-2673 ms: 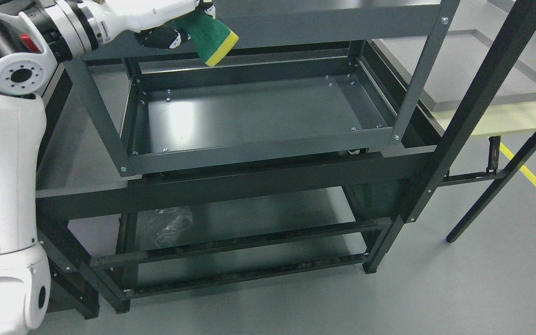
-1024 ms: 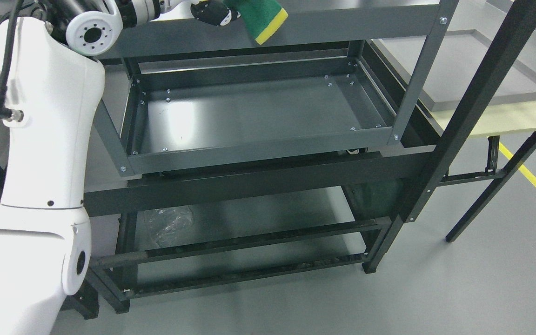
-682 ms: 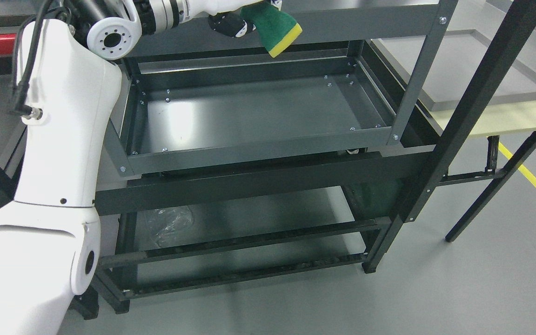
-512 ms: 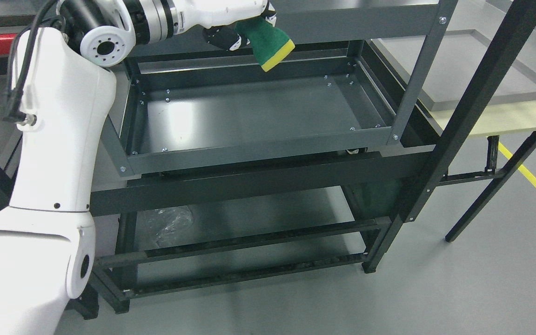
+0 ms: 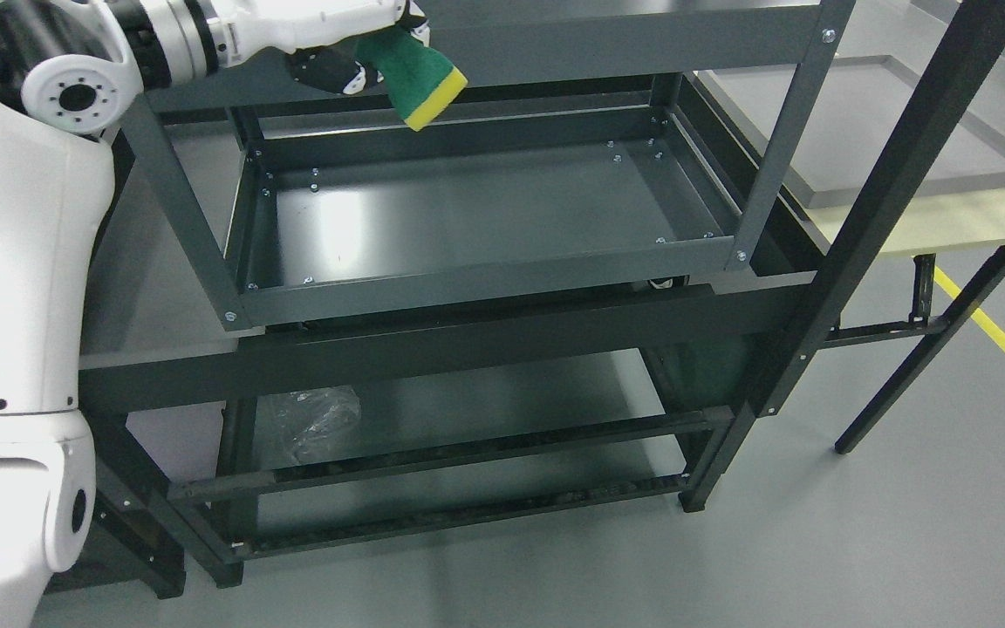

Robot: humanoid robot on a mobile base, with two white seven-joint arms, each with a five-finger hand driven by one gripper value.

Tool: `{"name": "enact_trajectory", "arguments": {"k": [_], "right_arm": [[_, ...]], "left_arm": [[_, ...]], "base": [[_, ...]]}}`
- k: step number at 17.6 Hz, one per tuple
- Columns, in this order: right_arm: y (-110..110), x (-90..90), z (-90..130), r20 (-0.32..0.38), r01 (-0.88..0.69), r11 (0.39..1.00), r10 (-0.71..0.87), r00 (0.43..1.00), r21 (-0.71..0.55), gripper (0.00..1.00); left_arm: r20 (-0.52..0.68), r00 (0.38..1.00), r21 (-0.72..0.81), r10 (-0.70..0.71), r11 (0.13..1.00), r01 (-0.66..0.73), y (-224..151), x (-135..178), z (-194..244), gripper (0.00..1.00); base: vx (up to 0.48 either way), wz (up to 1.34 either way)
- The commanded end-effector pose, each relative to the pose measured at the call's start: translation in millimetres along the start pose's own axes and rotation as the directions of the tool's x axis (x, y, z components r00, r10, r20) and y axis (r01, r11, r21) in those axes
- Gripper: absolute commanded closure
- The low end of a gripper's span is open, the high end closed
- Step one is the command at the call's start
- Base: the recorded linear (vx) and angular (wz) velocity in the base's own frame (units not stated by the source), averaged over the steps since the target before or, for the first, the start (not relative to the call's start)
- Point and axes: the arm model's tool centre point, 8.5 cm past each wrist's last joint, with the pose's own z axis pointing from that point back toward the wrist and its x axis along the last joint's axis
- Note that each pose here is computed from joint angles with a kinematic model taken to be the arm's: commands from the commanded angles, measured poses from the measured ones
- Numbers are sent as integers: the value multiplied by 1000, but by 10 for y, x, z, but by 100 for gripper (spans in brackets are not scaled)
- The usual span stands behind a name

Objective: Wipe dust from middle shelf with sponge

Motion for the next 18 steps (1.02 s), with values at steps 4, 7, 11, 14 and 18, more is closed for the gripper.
{"name": "enact_trajectory", "arguments": {"k": [4, 7, 11, 14, 18], "right_arm": [[-102, 17, -7, -49, -4, 1000, 3, 999, -15, 0], [-101, 17, -7, -49, -4, 1000, 3, 999, -14, 0], [-97, 26, -7, -48, -3, 1000, 3, 999, -13, 0], [-97, 26, -7, -48, -3, 1000, 3, 999, -13, 0], [-97, 26, -7, -48, -3, 1000, 3, 999, -13, 0]], "left_arm": [[-2, 1000, -26, -19, 999, 19, -78, -44, 148, 99], [44, 999, -39, -11, 999, 12, -102, 176, -215, 99], [89, 996, -25, -29, 999, 31, 210, 420, -656, 99], [109, 994, 2, -9, 1000, 9, 450, 572, -905, 99], [97, 994, -7, 47, 999, -47, 387, 597, -1055, 99]], "base": [[6, 25], [0, 0], [7, 0], [24, 27], [-1, -1]]}}
